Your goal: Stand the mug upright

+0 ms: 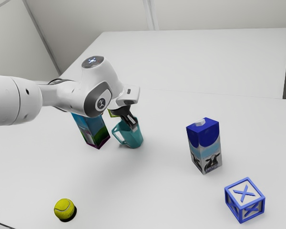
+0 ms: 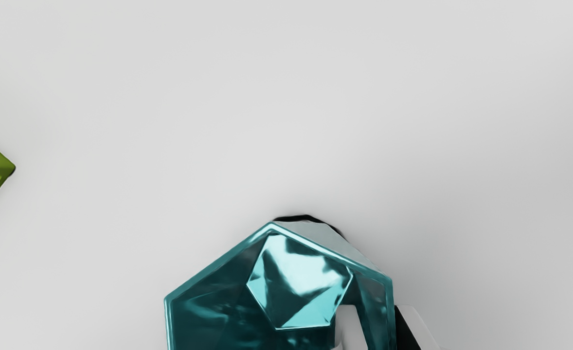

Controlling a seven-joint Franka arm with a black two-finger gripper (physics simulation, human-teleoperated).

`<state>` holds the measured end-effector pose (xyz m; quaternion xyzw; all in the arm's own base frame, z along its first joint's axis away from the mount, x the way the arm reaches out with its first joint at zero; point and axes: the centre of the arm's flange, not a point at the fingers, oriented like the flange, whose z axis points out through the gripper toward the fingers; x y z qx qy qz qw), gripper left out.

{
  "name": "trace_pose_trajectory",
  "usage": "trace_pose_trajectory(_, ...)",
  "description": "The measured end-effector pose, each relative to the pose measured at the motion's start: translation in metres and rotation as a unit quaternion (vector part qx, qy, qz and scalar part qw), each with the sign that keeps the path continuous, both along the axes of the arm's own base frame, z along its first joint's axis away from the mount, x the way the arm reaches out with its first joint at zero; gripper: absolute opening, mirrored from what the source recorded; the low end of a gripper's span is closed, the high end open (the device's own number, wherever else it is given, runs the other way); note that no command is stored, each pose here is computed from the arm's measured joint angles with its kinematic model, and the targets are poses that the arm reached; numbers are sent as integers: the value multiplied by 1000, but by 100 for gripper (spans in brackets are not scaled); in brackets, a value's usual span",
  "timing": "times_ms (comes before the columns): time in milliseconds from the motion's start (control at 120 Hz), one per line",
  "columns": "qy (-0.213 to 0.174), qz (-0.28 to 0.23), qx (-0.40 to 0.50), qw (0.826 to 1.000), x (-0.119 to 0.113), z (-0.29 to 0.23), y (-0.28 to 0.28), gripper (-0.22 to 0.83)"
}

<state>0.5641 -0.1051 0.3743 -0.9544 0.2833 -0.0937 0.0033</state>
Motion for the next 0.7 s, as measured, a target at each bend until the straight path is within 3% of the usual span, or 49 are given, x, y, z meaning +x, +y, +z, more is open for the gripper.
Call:
trace_pose_trajectory(133,-14,0,-7,1000,0,19,-1,27)
trace_pose_trajectory(267,-52,7,-24,998,10,91,-4,43)
trace_pose_trajectory(417,-40,37,-27,998,51,143,20,52)
trace_pose_trajectory(583,-24,80,-25,996,53,222,70,57)
trace_pose_trajectory(700,21,86,-18,996,52,226,75,59)
